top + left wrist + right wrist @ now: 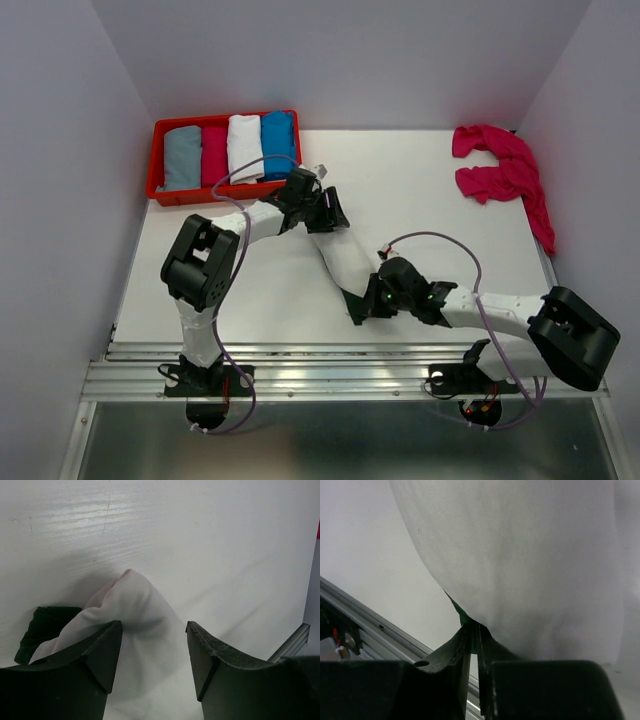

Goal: Roll the t-shirts
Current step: Roll the T-shirt to the center of the board.

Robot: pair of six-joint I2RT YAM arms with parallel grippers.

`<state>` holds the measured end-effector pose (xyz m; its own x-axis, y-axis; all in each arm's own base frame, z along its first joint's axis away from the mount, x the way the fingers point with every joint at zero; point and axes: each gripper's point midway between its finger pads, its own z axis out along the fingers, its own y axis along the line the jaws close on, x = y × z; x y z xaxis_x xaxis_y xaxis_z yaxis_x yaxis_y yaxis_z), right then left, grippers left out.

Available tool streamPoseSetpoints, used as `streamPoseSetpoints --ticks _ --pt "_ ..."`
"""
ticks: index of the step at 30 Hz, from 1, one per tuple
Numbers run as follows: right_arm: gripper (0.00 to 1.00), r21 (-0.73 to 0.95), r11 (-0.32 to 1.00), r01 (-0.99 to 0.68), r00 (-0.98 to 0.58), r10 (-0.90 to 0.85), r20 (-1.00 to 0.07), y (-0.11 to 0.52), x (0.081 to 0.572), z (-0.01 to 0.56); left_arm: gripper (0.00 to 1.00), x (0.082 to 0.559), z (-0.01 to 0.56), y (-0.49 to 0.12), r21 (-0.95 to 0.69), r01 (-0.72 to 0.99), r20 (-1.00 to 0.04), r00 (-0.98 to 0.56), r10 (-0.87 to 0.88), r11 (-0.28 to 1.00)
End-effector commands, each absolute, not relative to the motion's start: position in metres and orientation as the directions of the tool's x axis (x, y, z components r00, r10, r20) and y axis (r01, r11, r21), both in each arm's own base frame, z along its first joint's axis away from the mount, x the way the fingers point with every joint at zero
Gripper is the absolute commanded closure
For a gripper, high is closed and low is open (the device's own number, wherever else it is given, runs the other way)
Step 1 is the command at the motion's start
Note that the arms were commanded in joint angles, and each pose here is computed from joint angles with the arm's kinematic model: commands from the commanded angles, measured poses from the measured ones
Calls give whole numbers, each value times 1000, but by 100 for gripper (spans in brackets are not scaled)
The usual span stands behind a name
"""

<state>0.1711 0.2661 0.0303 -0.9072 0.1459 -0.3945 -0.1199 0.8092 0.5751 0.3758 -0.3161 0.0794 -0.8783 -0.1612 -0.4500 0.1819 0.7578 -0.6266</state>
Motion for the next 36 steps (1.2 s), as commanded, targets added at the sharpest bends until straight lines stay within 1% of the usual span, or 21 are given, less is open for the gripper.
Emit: streamPoseSetpoints --ticks 1,5,8,12,14,15,17,19,20,22,23,26,28,29,30,31,32,33,34,35,36 --pt "85 374 919 -121 -885 71 -460 223 173 21 35 385 105 -312 -618 225 -503 -850 -158 754" --pt "85 285 953 -103 -880 47 -473 200 173 21 35 379 94 -297 -603 194 -488 -857 -165 774" --pt "85 273 958 -90 -876 54 -479 191 172 25 36 366 84 -287 -595 169 -467 -868 -167 786" --pt "85 274 961 -46 -861 101 -498 183 178 33 36 351 87 -271 -575 144 -479 -858 -188 806" --pt "81 256 967 1 -857 133 -498 176 181 39 37 343 81 -261 -557 121 -470 -861 -192 822" --pt "77 244 970 13 -850 140 -508 173 183 42 37 338 79 -258 -548 113 -466 -864 -191 829" --pt "76 241 970 14 -847 139 -512 171 183 50 37 328 81 -250 -542 101 -463 -864 -196 834" --pt "71 284 959 -12 -826 150 -544 177 187 72 37 324 93 -246 -543 100 -476 -854 -208 834" --pt "63 298 954 -29 -817 149 -557 179 189 81 37 322 98 -244 -543 102 -484 -849 -211 833" --pt "57 341 938 -58 -787 167 -594 185 194 109 37 319 115 -239 -539 100 -506 -832 -227 836" --pt "50 360 929 -79 -782 166 -600 189 194 117 37 318 121 -237 -538 103 -517 -824 -231 837" --pt "50 431 897 -102 -758 210 -617 200 199 138 37 314 139 -232 -540 101 -542 -801 -253 836" --pt "61 458 886 -70 -746 258 -614 204 205 142 37 312 143 -234 -543 107 -548 -797 -255 833" --pt "66 473 881 -24 -747 298 -594 206 209 138 37 313 144 -235 -545 110 -550 -795 -255 831" --pt "78 467 884 16 -730 329 -598 202 214 135 38 313 142 -236 -545 110 -549 -796 -254 831" --pt "83 481 875 63 -723 372 -582 203 217 130 44 314 139 -239 -542 112 -545 -801 -247 833" --pt "87 480 873 84 -715 389 -581 202 220 126 47 315 136 -241 -541 112 -542 -804 -244 834" --pt "93 480 870 118 -703 414 -578 198 224 122 53 315 133 -243 -537 114 -540 -807 -237 836" --pt "95 502 854 132 -696 441 -567 200 228 122 59 318 127 -246 -535 113 -538 -810 -234 837" --pt "96 511 848 140 -704 448 -551 200 228 118 72 319 125 -248 -534 116 -536 -812 -230 837" --pt "98 504 849 157 -718 448 -533 199 227 107 83 321 122 -249 -534 116 -533 -815 -226 838"
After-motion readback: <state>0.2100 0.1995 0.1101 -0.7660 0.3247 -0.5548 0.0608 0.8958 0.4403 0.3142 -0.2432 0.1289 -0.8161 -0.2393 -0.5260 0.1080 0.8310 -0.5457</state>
